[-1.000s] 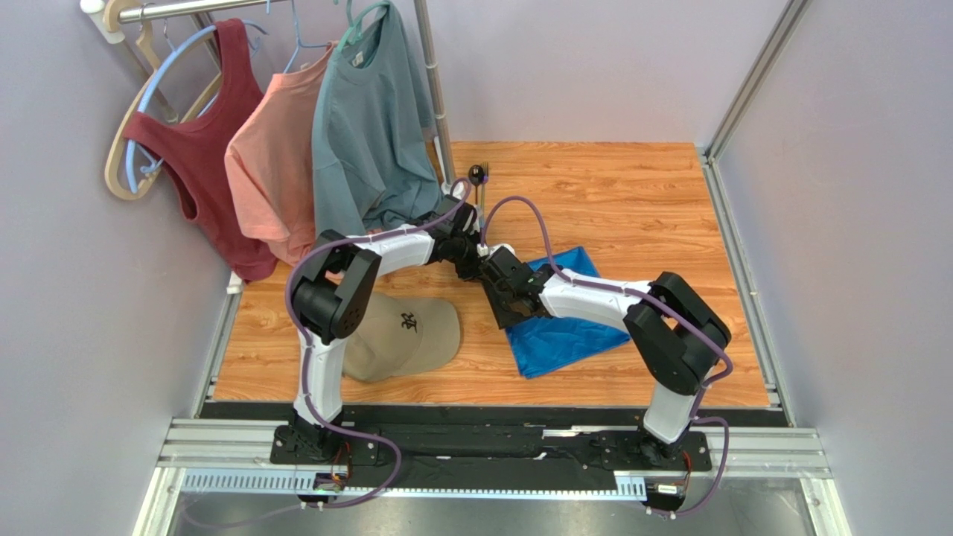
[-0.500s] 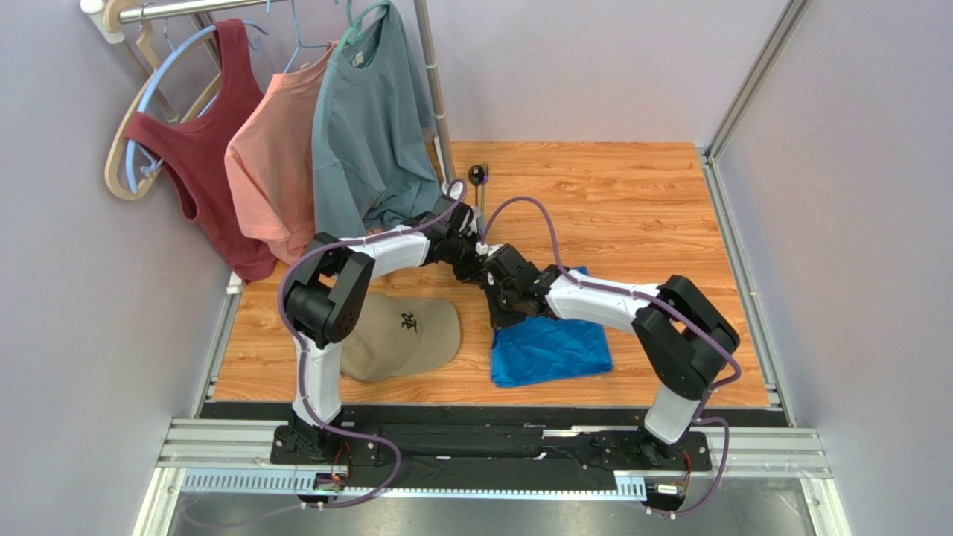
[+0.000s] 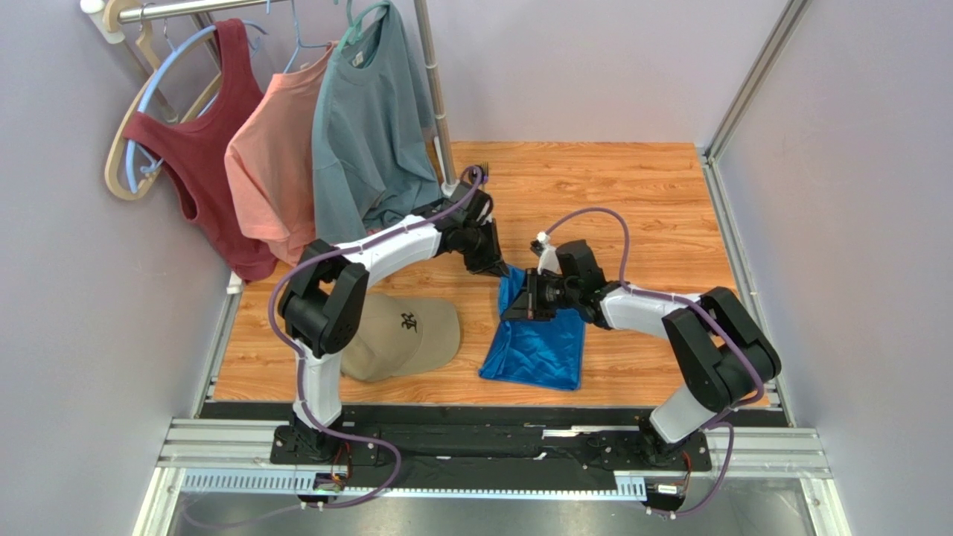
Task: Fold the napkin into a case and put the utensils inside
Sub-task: Pick up the lower triangle-folded napkin from the center of the board, then fold the lower triangle-folded napkin at the center of the board.
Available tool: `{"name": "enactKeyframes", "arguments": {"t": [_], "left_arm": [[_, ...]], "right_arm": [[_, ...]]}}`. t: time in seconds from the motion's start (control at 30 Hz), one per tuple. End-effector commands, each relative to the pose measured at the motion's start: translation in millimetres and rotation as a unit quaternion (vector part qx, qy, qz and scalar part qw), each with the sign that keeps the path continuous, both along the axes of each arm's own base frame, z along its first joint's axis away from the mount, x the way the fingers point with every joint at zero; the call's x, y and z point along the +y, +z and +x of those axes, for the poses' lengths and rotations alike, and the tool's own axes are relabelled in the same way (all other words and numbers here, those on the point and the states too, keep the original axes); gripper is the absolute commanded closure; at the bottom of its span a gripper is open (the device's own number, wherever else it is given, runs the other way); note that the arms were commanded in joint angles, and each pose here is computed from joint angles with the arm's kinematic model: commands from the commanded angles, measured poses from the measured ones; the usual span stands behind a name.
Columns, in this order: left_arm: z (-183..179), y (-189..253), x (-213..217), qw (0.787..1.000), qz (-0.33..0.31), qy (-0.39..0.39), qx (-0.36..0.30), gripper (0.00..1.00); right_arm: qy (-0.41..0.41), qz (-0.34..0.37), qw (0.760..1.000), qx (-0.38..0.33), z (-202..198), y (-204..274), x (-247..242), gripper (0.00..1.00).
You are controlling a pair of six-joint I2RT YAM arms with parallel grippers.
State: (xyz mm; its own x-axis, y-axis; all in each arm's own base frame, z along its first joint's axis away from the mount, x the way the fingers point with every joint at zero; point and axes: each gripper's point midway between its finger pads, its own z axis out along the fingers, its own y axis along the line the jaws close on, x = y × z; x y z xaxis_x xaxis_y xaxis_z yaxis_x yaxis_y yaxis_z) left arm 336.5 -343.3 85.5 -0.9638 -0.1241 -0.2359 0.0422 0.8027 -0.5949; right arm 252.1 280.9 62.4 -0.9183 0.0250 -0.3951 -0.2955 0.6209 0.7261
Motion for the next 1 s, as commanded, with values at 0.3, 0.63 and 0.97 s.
{"name": "enactKeyframes", "arguments": {"t": [0.3,0.63,0.97], "left_arm": [[22.4,8.4,-38.5,0.994,0.082,0.056,-0.049,1.00],[24.9,20.4,-44.9,0.976,0.148,0.126,-0.103,1.00],[24.1,22.7,-43.0,0.958,0.201,0.147,-0.142,1.00]], "right_arm": [[-0.007,0.117,0.991,0.065,-21.2,10.0,-37.3,1.00],[-0.054,0.098,0.985,0.132,-34.2,-5.8,-67.9,1.00],[-0.085,0.034,0.982,0.163,-35.4,-19.1,-90.4,0.98]]}}
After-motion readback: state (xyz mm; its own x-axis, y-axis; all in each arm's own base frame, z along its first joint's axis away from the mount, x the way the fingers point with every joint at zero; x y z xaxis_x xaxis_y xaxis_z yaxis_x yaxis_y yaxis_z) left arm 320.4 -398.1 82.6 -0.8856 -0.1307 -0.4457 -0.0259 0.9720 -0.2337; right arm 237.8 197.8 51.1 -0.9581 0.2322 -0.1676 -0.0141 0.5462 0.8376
